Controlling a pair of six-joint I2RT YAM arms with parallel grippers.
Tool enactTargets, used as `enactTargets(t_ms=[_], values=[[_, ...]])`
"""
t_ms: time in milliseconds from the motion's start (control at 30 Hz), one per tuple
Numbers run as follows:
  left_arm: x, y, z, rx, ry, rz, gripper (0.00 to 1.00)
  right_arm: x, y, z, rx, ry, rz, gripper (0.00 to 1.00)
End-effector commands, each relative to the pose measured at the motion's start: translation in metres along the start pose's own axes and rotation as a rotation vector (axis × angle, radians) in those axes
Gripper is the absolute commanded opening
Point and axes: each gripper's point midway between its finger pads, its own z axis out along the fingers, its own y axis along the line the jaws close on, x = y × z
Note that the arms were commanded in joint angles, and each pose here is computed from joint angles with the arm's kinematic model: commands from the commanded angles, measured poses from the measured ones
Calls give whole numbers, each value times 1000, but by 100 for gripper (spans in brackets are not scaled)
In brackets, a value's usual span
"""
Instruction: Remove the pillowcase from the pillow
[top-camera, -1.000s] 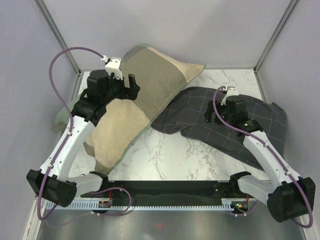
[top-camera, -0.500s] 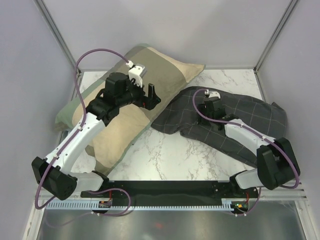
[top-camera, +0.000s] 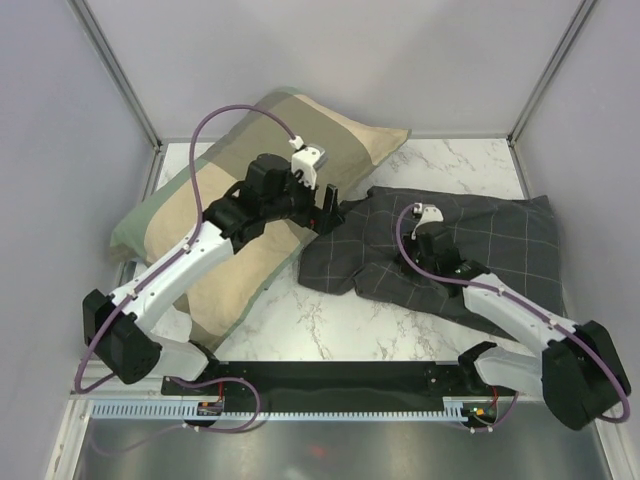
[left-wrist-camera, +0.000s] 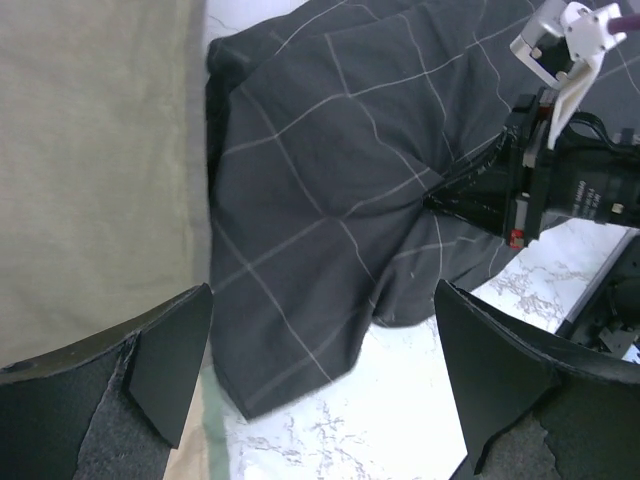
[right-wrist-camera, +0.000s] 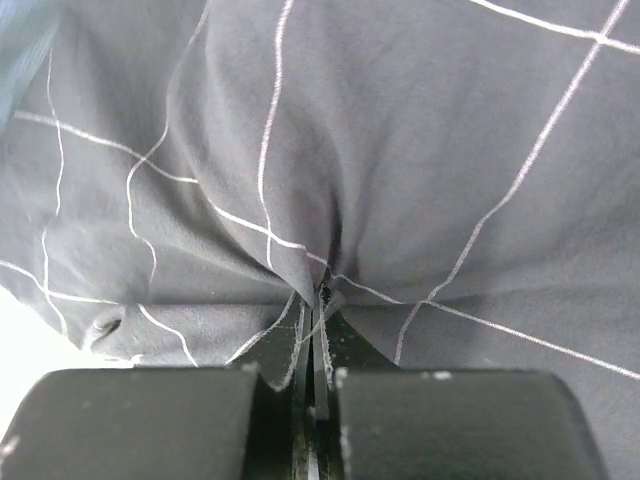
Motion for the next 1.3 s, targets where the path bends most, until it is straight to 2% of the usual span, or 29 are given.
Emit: enactTargets(t_ms=[0,267,333,367,467,533,700,800,1033,1200,1267], values=[[7,-16,17,32,10,-26,100,60,5,-23,-55,190,19,0],[38,-48,46,62,63,-74,100,73,19,-57,-139,190,50,0],[63,-51,58,60,101,-105,100,73,22,-62,-161,182,53,0],[61,-59,65,81,71,-138,100,75,22,-62,-162,185,51,0],[85,-68,82,102,97,-186,100,80,22,-64,-164,206,46,0],[96,-77,93,95,117,-169,100,83,22,-65,-169,214,41,0],[107,-85,115,68,132,-144,100,81,24,-69,-183,195,53,0],[118,-84,125,53,143,-177,100,80,27,-71,-195,192,52,0],[115,-87,147,35,71,-262,100,85,27,-71,-210,204,41,0],[125,-96,162,49,88,-287,100,79,34,-76,-237,189,53,0],[134,-103,170,77,114,-297,83,75,36,-78,-247,179,56,0]])
